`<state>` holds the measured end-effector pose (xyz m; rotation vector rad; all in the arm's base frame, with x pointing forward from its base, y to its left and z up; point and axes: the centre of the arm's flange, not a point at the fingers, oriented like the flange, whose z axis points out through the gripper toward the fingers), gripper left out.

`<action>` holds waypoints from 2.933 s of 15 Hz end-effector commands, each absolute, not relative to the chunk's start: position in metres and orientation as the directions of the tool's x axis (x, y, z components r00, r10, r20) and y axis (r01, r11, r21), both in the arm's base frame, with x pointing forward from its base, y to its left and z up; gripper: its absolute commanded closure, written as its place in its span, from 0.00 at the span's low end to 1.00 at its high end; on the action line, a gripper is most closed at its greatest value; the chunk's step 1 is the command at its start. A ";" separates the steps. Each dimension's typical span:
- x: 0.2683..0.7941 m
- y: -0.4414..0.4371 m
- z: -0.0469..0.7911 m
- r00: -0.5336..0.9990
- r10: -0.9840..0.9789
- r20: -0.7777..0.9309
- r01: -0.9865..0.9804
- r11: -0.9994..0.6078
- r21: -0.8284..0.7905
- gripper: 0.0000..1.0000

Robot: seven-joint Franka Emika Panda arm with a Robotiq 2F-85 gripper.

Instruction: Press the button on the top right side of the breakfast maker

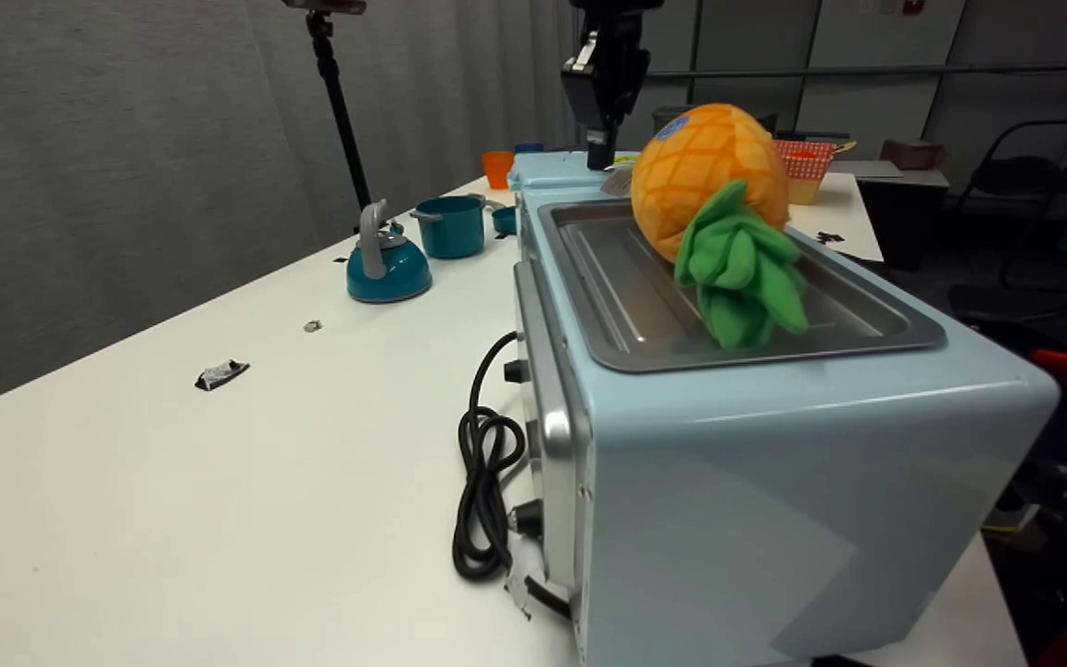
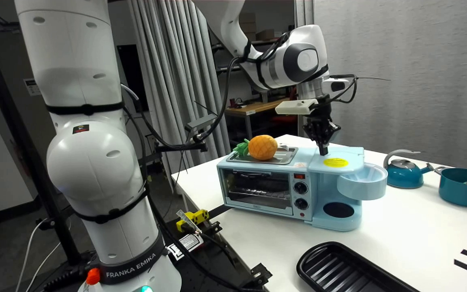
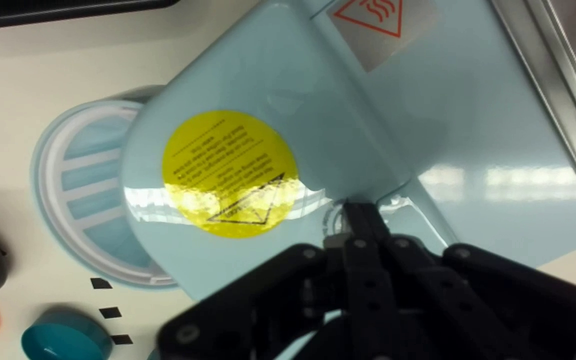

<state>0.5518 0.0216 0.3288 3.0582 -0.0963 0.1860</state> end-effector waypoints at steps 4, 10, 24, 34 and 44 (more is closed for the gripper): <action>0.556 -0.011 0.296 0.991 -0.113 0.076 -0.121 -0.987 0.110 1.00; 0.575 -0.017 0.328 0.988 -0.100 0.116 -0.112 -0.988 0.103 1.00; 0.601 -0.032 0.403 0.965 -0.078 0.250 -0.104 -0.990 0.094 1.00; 0.585 -0.003 0.443 0.958 0.005 0.288 -0.020 -0.997 0.081 0.44; 0.568 -0.003 0.475 0.961 0.092 0.261 0.067 -0.992 0.104 0.00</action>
